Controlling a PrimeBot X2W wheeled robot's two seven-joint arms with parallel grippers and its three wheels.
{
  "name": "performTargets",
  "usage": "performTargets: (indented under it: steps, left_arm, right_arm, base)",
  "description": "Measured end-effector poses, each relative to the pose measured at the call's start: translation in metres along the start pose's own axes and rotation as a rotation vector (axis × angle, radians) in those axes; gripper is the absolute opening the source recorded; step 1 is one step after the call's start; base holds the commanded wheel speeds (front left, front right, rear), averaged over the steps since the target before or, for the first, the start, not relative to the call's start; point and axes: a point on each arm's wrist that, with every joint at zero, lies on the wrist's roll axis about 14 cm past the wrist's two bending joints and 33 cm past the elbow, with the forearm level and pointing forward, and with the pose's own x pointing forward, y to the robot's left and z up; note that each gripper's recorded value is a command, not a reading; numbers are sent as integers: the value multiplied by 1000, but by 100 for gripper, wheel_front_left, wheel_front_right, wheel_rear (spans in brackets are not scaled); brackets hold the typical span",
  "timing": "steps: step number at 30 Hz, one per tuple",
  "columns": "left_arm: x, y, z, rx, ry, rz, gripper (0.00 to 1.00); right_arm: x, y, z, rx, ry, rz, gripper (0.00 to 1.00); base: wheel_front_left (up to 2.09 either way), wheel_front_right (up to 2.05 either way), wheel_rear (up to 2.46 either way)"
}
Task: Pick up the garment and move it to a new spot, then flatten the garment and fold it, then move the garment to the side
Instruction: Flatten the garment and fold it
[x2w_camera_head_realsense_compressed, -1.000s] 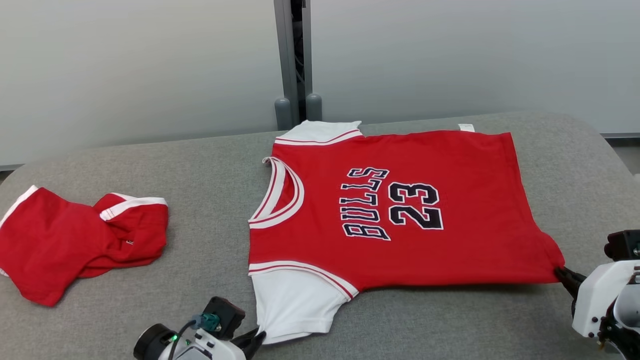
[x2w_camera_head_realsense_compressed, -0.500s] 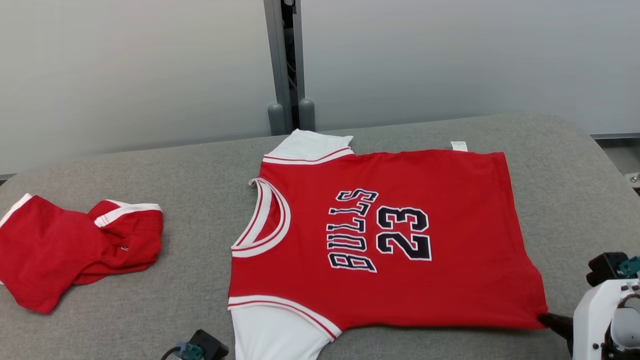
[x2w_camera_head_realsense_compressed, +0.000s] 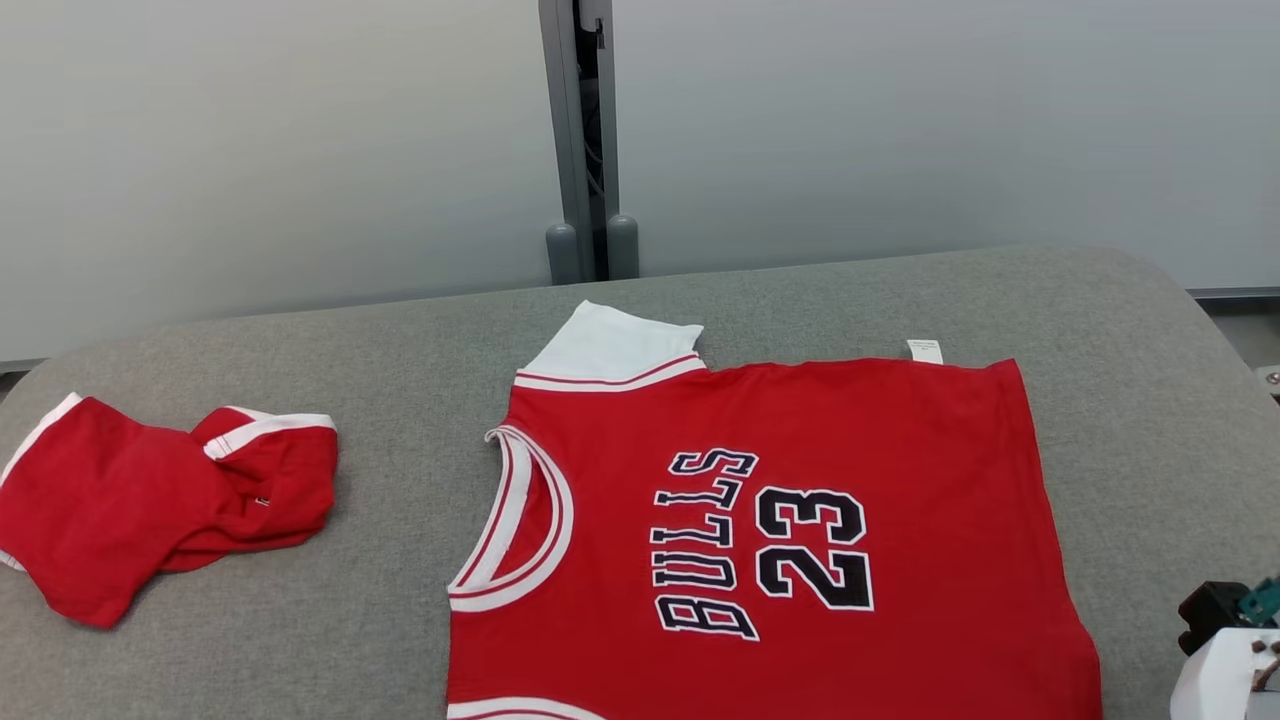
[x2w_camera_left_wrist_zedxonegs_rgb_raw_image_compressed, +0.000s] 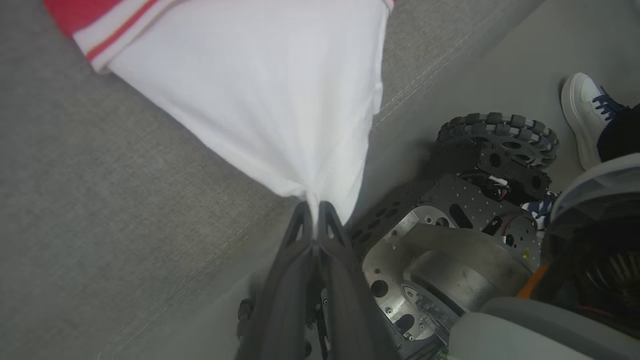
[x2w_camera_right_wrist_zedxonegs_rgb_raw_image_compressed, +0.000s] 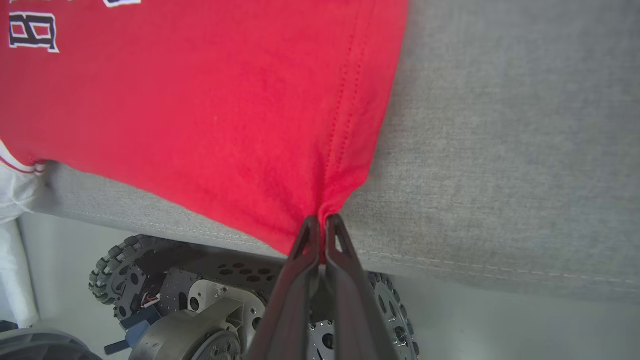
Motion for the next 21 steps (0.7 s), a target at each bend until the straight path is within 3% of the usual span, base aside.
performTargets:
  steps: [8, 21]
  left_arm:
    - [-5, -8, 18, -68, -41, -41, 0]
    - [-26, 16, 113, -166, -301, -52, 0]
  right_arm:
    - [-5, 3, 3, 24, -29, 24, 0]
    - [-19, 5, 53, 82, -223, 52, 0]
  base:
    - [0, 0, 0]
    - [0, 0, 0]
